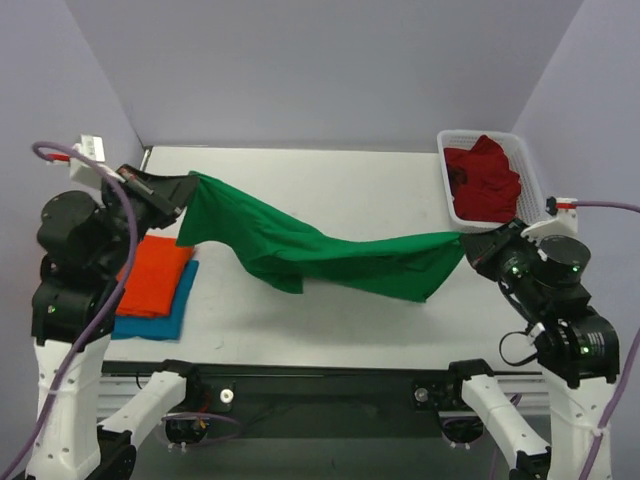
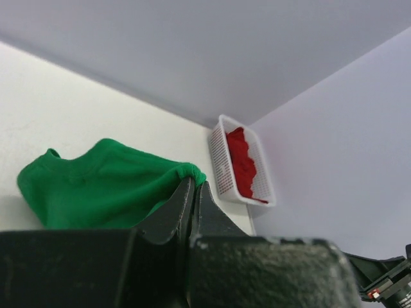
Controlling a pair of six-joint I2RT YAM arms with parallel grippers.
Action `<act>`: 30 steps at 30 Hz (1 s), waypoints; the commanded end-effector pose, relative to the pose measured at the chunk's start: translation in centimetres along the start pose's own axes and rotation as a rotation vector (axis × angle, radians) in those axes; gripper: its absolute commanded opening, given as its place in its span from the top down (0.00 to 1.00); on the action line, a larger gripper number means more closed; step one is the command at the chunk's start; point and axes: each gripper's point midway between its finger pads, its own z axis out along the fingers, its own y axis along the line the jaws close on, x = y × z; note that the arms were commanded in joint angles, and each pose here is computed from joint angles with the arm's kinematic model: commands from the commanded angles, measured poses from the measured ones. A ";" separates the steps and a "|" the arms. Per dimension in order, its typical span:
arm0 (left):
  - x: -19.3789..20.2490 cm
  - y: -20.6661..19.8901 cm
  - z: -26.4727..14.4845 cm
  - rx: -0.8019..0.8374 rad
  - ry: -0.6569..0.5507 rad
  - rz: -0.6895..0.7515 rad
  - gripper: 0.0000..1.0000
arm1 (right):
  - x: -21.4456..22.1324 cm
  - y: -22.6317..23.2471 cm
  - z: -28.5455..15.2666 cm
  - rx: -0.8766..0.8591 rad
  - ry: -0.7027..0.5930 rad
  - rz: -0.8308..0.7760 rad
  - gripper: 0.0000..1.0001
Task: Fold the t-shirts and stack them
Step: Flatten out the tshirt
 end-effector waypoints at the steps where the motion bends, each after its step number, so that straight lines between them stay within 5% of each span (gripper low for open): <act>1: -3.9 -3.8 -4.3 0.074 -0.119 -0.003 1.00 | -1.5 0.6 -3.3 -0.001 -0.030 -0.041 1.00; 8: -5.5 -4.9 -2.7 0.082 -0.145 -0.015 1.00 | -4.8 2.5 -1.5 -0.004 -0.068 -0.058 1.00; 18: -8.8 -3.0 11.1 0.088 -0.148 -0.048 1.00 | -10.5 6.1 12.6 -0.139 -0.050 0.023 1.00; 23: -13.7 -3.0 15.9 0.147 -0.165 -0.048 1.00 | -17.0 8.5 14.8 -0.254 -0.140 0.080 1.00; 30: -16.9 -3.1 11.8 0.145 -0.217 0.001 1.00 | -17.0 7.9 15.4 -0.269 -0.113 0.106 1.00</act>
